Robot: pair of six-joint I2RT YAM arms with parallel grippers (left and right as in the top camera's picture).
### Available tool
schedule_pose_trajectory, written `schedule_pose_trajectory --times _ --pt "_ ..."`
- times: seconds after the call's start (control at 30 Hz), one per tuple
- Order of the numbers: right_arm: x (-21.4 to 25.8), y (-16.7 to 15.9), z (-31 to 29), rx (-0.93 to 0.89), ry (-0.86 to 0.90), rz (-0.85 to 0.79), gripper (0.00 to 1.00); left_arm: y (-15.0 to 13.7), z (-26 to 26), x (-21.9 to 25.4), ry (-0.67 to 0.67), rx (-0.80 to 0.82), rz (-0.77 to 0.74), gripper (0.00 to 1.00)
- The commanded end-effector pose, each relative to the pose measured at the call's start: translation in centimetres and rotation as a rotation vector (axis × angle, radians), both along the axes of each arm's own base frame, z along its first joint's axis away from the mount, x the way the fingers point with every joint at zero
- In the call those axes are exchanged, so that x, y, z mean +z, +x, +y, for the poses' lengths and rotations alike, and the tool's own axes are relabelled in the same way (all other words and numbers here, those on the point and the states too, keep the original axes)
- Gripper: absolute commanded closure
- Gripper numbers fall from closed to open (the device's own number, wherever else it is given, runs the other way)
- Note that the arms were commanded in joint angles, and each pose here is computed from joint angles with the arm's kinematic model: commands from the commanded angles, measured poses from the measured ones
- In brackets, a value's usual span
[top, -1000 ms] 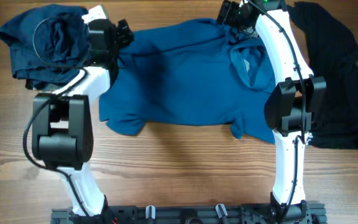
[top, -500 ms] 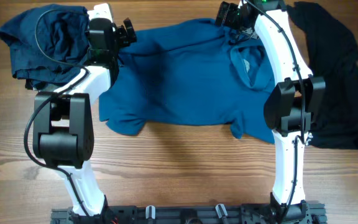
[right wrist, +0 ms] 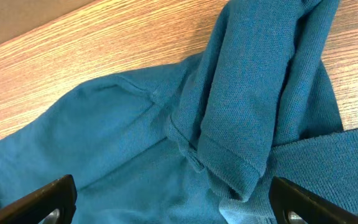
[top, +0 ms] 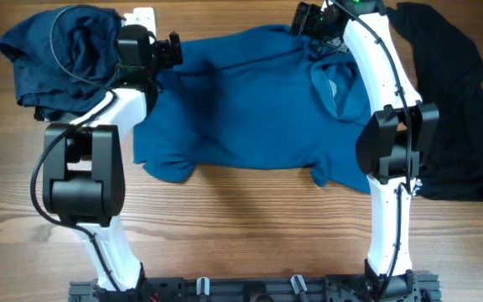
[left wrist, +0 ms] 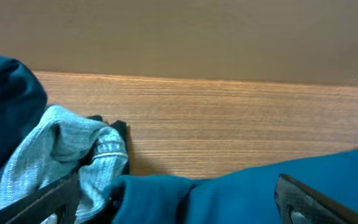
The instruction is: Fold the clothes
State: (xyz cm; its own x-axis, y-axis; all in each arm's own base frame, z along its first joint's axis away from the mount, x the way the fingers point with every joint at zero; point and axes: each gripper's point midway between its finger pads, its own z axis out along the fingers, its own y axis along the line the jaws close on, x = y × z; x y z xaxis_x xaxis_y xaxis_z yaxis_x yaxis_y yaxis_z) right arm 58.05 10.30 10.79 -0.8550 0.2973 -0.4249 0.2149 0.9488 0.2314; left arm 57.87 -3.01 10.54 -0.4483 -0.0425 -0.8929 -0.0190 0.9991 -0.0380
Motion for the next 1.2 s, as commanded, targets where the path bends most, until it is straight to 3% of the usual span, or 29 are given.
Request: schedule_pose_trajectory --times 0.0,0.2,0.37,0.4,0.53,0.6,0.63,0.73,0.8,0.93,1.07,1.17 --pt "-0.8 -0.2 0.6 0.018 0.012 0.018 0.01 0.7 0.4 0.5 0.020 -0.011 -0.015 0.07" --pt "-0.8 -0.2 0.5 0.017 0.011 0.017 0.00 1.0 0.5 1.0 0.020 -0.009 -0.038 0.23" --pt "-1.0 -0.5 0.4 0.018 0.008 0.030 0.00 0.9 0.7 0.8 0.022 -0.002 -0.028 0.46" --pt "-1.0 -0.5 0.4 0.018 0.008 0.032 0.00 0.8 0.9 0.6 0.024 0.002 -0.022 0.46" --pt "-1.0 -0.6 0.4 0.018 0.009 0.035 0.01 1.0 1.6 -1.9 0.027 0.014 0.008 0.30" --pt "-1.0 -0.6 0.6 0.023 0.019 0.036 0.01 1.3 1.7 -2.5 0.058 -0.001 -0.001 0.29" --pt "-1.0 -0.6 0.7 0.024 0.022 0.036 0.00 1.5 1.6 -2.4 0.068 -0.007 -0.013 0.35" --pt "-1.0 -0.6 0.7 0.023 0.023 0.035 0.00 2.1 1.6 -1.1 0.066 -0.005 -0.073 0.83" --pt "-1.0 -0.6 0.7 0.025 0.022 0.035 0.01 2.5 1.1 0.5 0.063 -0.010 -0.127 0.95" --pt "-1.1 -0.8 0.7 0.025 0.022 0.045 0.01 1.8 0.3 4.8 0.076 0.009 -0.168 0.96" --pt "-1.1 -1.2 1.5 0.050 0.065 0.062 0.01 0.8 0.2 6.0 0.073 0.007 -0.134 0.96" --pt "-1.1 -1.3 1.9 0.060 0.083 0.066 0.00 0.9 0.8 5.9 0.073 0.015 -0.132 0.76"
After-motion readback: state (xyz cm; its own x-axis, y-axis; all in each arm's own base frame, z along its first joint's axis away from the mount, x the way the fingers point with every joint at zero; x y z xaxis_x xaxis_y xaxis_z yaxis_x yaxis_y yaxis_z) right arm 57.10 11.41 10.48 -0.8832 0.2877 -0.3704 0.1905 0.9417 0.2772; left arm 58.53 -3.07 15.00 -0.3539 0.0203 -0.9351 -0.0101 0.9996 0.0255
